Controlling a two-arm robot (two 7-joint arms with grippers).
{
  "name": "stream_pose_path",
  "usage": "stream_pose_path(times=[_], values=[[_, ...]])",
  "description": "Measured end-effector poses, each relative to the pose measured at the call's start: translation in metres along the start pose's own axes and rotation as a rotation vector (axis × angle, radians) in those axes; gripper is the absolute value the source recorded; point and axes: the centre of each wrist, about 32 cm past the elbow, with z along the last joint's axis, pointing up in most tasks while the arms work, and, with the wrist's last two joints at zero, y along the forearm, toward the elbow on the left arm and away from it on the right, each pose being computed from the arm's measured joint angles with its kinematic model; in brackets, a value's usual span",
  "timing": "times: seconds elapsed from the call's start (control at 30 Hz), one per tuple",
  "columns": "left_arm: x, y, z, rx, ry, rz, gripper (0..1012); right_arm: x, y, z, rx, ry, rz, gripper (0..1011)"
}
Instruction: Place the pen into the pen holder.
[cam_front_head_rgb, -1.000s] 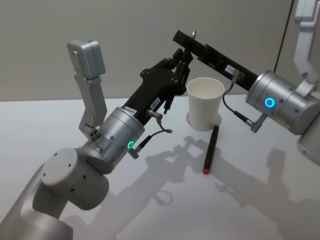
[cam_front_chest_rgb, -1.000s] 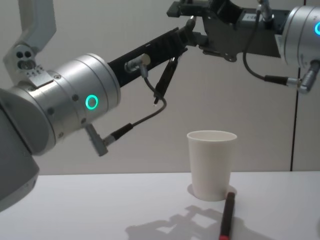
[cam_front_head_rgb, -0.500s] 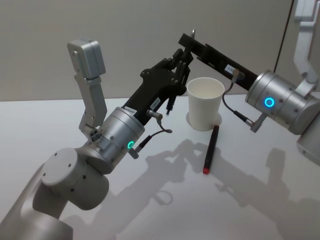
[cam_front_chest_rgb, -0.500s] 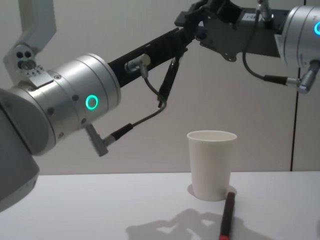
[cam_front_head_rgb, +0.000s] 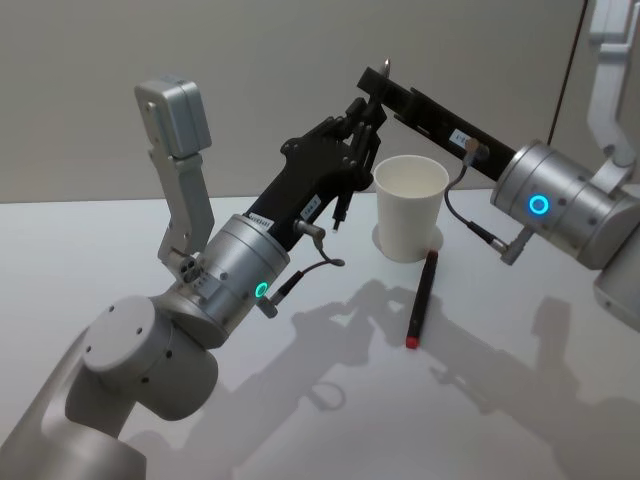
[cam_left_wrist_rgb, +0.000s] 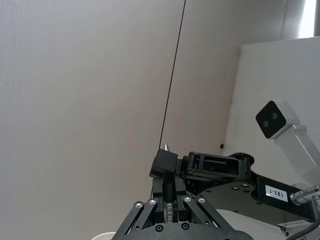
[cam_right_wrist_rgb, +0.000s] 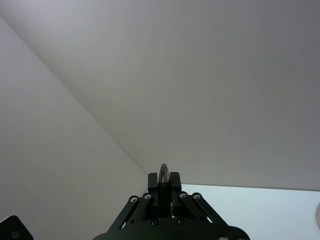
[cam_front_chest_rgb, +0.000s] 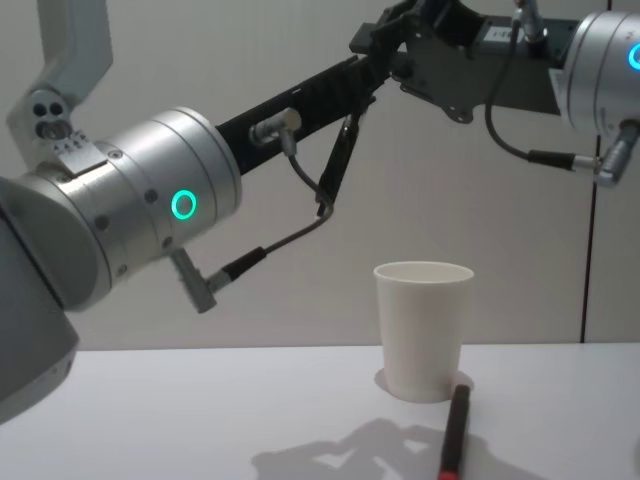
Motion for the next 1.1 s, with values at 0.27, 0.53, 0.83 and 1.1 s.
stream_pose_path(times=[0.27,0.53,0.83,1.1], values=[[0.0000,0.0000,0.0000,0.000,0.000,0.000,138,0.0000,0.0000,0.0000,0.000,0.000,0.000,128],[0.0000,0.0000,0.0000,0.000,0.000,0.000,138,0.0000,0.0000,0.0000,0.000,0.000,0.000,128],[0.0000,0.0000,0.0000,0.000,0.000,0.000,138,0.0000,0.0000,0.0000,0.000,0.000,0.000,128],[0.0000,0.0000,0.0000,0.000,0.000,0.000,138,0.0000,0.0000,0.0000,0.000,0.000,0.000,128]])
